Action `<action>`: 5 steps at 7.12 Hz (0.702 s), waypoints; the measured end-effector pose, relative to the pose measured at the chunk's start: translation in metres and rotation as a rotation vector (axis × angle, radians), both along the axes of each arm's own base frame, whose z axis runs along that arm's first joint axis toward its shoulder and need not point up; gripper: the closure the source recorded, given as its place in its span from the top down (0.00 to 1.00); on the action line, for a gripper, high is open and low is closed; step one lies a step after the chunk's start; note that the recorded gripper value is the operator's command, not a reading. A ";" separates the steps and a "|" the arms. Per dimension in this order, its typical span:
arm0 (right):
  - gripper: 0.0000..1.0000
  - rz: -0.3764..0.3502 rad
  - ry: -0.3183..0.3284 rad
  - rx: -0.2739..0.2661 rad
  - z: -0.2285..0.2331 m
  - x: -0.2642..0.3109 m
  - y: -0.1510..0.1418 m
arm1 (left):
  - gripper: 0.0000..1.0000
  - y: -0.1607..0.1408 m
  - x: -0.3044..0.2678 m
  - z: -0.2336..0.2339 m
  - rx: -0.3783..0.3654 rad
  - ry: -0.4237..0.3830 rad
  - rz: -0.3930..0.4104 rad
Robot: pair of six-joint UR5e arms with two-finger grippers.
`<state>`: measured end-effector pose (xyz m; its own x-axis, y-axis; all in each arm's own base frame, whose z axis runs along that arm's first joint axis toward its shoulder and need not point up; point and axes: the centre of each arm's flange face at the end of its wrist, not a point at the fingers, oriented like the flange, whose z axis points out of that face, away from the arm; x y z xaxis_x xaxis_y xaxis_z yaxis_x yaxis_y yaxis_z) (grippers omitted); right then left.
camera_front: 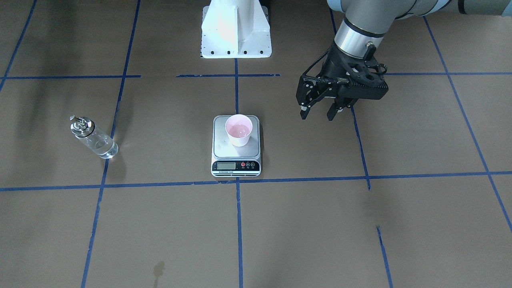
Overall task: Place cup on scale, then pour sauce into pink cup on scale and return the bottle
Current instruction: 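Move the right gripper in toward the glass sauce bottle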
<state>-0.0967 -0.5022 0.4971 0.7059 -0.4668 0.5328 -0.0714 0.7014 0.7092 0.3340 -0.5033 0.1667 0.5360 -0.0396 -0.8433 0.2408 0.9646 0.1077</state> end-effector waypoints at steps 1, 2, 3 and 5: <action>0.92 0.065 -0.047 0.037 -0.002 -0.031 0.012 | 0.71 -0.001 0.000 0.004 -0.004 -0.003 0.000; 0.93 0.086 -0.123 0.028 -0.004 -0.047 0.028 | 0.71 -0.002 0.001 0.008 -0.006 -0.006 0.000; 0.92 0.086 -0.223 0.005 0.001 -0.052 0.051 | 0.71 -0.002 0.002 0.009 -0.009 -0.007 0.001; 0.91 0.077 -0.338 -0.022 0.024 -0.043 0.099 | 0.72 -0.002 0.003 0.010 -0.010 -0.006 0.001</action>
